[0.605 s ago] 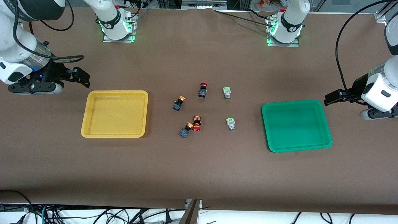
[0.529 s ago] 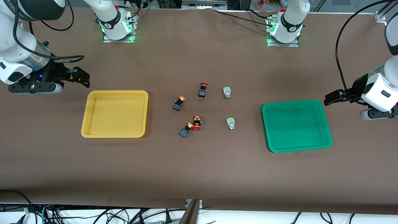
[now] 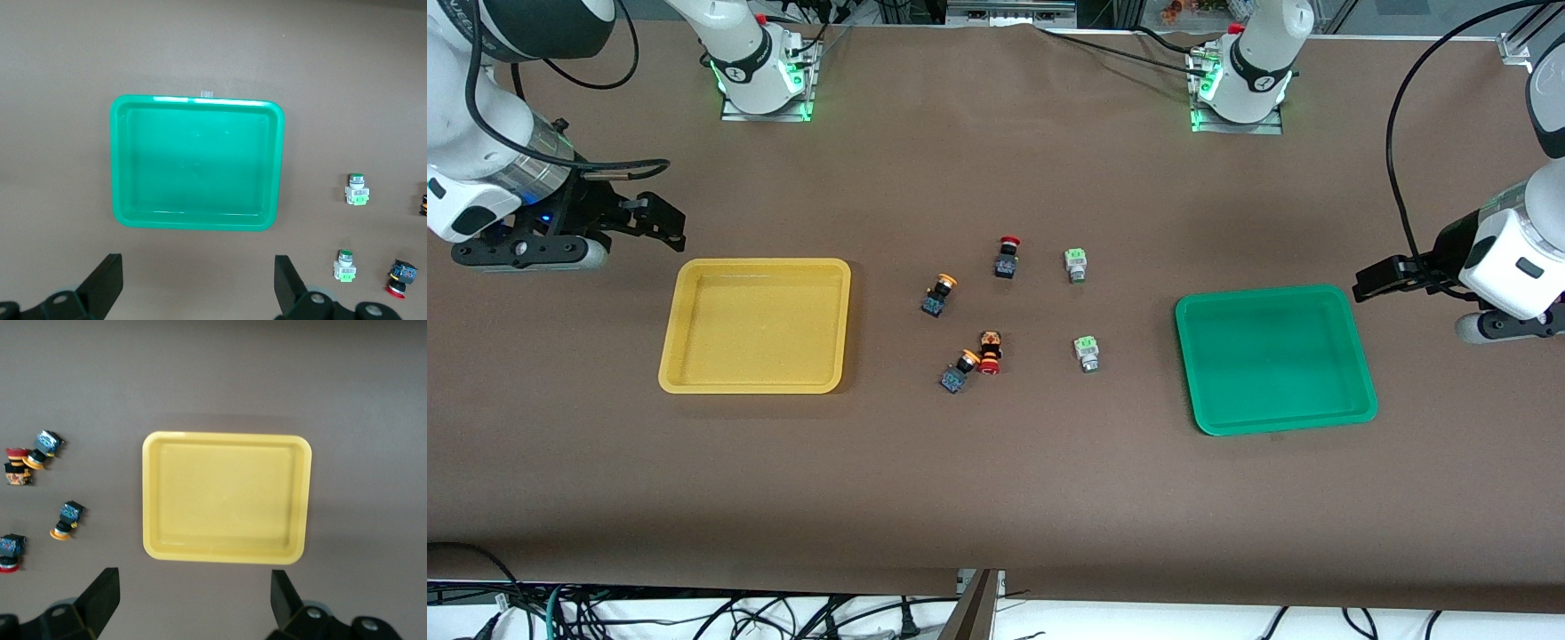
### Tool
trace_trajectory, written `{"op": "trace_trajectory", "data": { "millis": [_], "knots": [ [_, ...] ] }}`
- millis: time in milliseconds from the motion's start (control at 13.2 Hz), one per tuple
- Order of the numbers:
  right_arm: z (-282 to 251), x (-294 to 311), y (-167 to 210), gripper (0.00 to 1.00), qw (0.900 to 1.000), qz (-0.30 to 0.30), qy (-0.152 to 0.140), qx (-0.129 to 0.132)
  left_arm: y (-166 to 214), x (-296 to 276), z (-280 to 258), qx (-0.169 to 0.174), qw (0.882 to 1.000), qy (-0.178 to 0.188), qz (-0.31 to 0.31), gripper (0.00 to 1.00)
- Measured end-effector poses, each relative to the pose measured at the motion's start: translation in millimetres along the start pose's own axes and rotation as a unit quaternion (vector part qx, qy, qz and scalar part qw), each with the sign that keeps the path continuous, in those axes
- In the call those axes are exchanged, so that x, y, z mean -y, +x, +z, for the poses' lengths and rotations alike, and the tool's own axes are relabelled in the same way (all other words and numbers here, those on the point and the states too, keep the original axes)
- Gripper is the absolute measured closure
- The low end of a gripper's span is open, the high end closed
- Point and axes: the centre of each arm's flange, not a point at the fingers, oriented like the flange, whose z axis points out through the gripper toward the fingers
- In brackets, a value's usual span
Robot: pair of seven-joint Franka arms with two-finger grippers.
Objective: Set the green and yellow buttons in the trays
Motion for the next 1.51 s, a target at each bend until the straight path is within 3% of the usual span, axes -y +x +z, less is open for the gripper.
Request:
{"op": "trace_trajectory", "data": {
  "millis": [227,605,756,907,1209,1512],
  "knots": [
    [28.7,26.2,11.3,0.0,1.0,-0.023,0.004,0.007,0.1,0.3,-0.1,0.0,1.0,0.0,0.0,0.0],
    [131.4,47.8,32.6,0.0,0.996,-0.042,0.004,0.082,0.2,1.0,-0.4,0.0,1.0,0.0,-0.001,0.0],
    [158.1,75.5,36.6,0.0,0.995,-0.051,0.008,0.081,0.2,0.7,-0.4,0.0,1.0,0.0,-0.001,0.0],
    [171.2,107.5,32.1,0.0,0.996,0.01,0.019,0.086,0.2,0.7,-0.4,0.0,1.0,0.0,-0.001,0.0],
    [209.2,181.5,15.2,0.0,0.984,0.141,0.031,0.106,0.1,0.6,-0.4,0.0,1.0,0.0,-0.001,0.0],
    [278.3,263.1,-10.3,0.0,0.979,0.173,0.035,0.105,0.5,0.4,0.5,0.0,1.0,0.0,0.0,0.0]
  ]
}}
